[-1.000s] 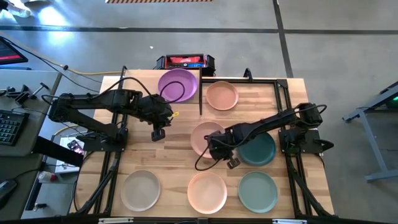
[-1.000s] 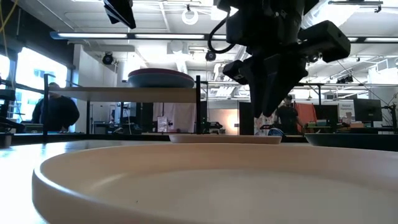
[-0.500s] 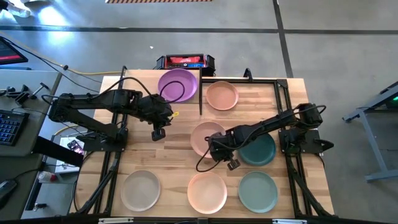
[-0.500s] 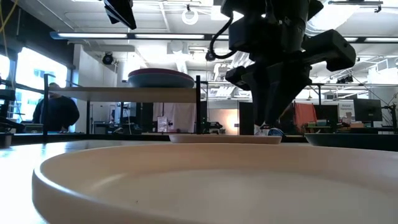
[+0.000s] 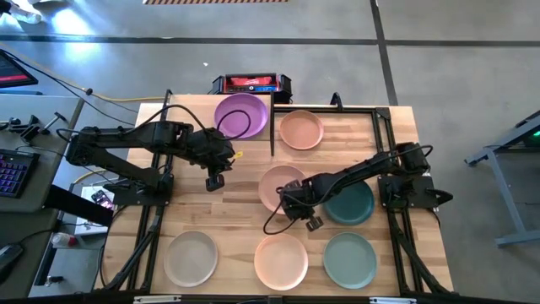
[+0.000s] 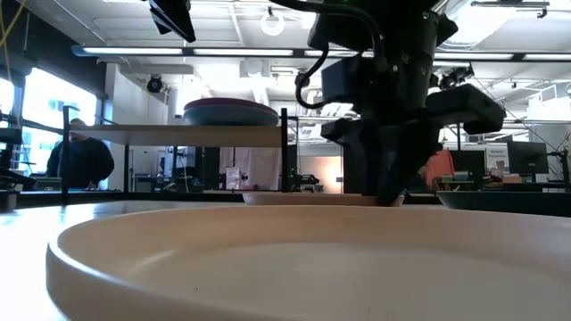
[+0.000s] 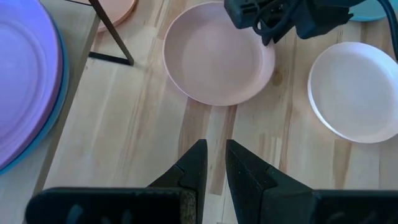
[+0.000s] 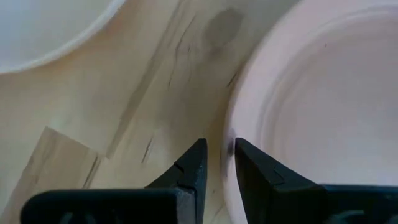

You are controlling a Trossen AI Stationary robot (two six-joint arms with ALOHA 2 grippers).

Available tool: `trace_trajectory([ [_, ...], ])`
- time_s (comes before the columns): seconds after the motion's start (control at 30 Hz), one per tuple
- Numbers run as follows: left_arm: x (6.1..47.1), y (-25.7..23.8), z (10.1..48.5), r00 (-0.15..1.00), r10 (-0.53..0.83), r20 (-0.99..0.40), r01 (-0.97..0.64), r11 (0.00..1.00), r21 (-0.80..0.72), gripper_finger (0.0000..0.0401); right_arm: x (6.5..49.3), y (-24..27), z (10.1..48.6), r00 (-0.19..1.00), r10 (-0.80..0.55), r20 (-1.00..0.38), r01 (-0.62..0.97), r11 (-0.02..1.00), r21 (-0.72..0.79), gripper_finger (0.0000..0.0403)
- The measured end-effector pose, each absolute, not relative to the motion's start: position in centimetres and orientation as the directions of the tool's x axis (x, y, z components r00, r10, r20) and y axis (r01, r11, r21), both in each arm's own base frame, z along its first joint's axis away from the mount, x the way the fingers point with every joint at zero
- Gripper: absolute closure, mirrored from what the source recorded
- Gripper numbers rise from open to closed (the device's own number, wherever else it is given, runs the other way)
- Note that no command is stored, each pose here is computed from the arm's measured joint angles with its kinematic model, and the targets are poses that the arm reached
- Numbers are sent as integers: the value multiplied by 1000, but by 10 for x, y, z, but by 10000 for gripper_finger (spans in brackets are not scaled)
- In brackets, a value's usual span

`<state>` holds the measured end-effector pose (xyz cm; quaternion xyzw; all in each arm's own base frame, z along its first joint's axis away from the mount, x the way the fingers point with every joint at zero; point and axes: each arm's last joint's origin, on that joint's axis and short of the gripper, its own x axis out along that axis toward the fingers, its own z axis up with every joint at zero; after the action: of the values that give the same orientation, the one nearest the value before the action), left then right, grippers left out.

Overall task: Place and stack plates onto a shelf
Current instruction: Stack the light pink plate on top of the purple plate on the shelf

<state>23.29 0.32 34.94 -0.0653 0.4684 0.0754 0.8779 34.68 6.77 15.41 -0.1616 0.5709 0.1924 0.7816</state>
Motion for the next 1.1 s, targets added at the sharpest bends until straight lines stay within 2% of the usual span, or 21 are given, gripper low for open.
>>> trace_trajectory([
  [0.47, 233, 3, 349, 550, 78, -832, -198, 980, -39, 352, 351, 61, 144, 266, 60, -962, -451, 890, -70, 346],
  [0.63, 233, 3, 349, 550, 78, -832, -197, 980, -39, 352, 351, 61, 145, 267, 44, -963, -413, 908, -73, 389],
  [0.77, 233, 3, 349, 550, 78, -832, -197, 980, -39, 352, 350, 60, 145, 262, 35, -964, -406, 911, -77, 393],
  [1.1, 233, 3, 349, 549, 78, -832, -204, 978, -43, 352, 363, 61, 184, 221, -10, -975, -412, 905, -103, 402],
])
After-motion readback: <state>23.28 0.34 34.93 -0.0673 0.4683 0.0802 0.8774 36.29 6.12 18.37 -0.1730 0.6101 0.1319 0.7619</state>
